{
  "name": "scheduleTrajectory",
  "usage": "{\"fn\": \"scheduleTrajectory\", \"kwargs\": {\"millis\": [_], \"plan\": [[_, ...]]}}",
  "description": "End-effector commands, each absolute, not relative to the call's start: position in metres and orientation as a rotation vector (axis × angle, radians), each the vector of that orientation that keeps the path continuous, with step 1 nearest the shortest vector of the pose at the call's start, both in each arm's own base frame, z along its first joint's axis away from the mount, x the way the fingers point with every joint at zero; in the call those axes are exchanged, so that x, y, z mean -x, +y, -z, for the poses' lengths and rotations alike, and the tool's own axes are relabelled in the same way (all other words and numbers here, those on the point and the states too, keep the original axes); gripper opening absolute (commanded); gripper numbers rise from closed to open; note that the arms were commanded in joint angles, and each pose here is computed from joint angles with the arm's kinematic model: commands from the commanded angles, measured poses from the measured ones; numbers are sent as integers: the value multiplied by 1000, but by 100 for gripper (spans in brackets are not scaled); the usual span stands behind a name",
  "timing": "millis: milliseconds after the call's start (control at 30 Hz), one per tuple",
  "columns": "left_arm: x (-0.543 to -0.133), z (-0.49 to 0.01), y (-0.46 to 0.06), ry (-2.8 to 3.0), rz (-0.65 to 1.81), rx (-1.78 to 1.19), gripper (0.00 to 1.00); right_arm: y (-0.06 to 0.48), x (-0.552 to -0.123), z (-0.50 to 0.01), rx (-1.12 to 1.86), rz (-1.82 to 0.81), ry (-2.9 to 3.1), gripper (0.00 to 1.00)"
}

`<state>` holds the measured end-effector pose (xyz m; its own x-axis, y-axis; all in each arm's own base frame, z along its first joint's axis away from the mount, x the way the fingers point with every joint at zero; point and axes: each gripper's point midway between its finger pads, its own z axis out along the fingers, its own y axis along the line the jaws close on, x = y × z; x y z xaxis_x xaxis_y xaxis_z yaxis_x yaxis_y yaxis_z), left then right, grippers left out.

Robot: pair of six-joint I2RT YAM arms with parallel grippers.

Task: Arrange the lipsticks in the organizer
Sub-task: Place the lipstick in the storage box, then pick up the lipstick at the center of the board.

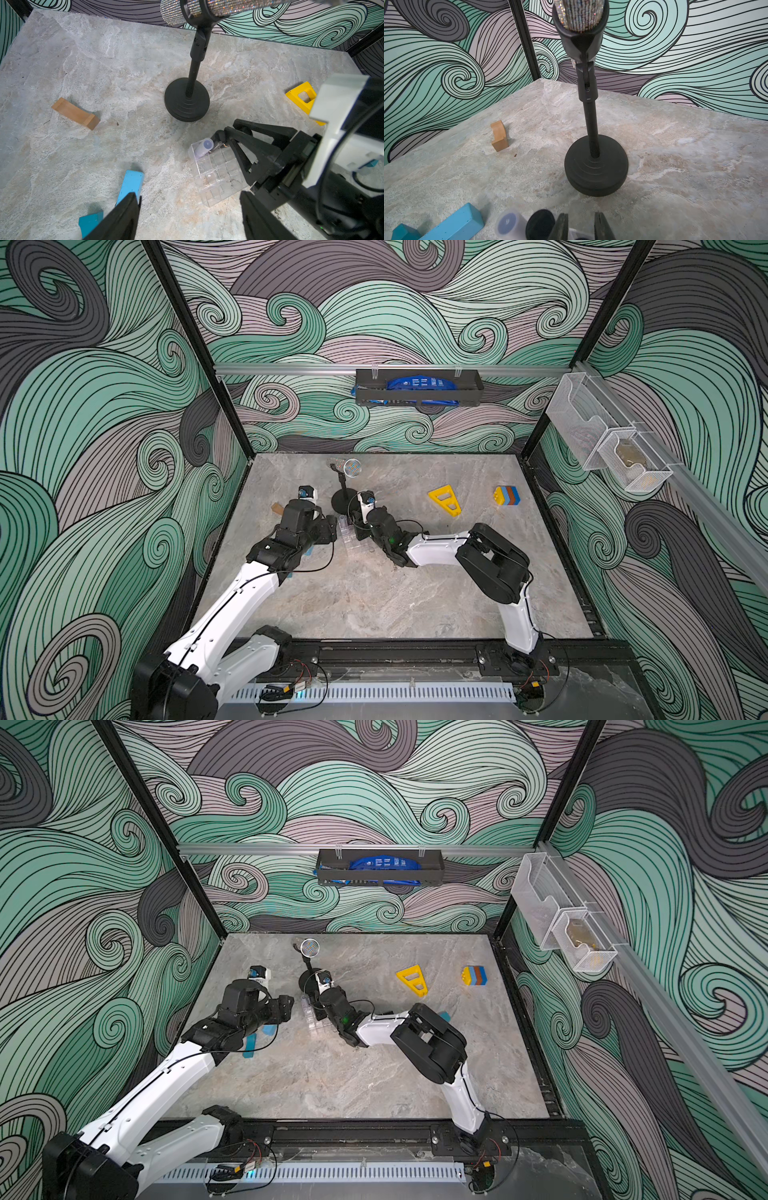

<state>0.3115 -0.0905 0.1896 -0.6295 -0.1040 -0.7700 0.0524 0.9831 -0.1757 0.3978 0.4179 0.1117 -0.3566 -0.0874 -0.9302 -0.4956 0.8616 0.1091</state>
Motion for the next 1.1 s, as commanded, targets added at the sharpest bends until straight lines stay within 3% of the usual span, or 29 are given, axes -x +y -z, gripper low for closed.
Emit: {"fn": "scheduleTrajectory", "kwargs": {"millis": [0,233,467,700,1067], "plan": [[-312,-190,-90,2232,241,50,78,419,-400,-123,409,-445,1911,34],[-310,-204,-101,2192,304,-31,75,407,-394,-177,334,-560,1870,39],[-306,-215,-125,2176,314,-155,72,343,-376,-200,170,-586,1931,40],[-293,-201,-221,2104,347,-565,72,247,-343,-172,-92,-736,2103,40],[-303,-136,-341,2174,469,-934,71,166,-325,-157,-250,-802,2176,40]]}}
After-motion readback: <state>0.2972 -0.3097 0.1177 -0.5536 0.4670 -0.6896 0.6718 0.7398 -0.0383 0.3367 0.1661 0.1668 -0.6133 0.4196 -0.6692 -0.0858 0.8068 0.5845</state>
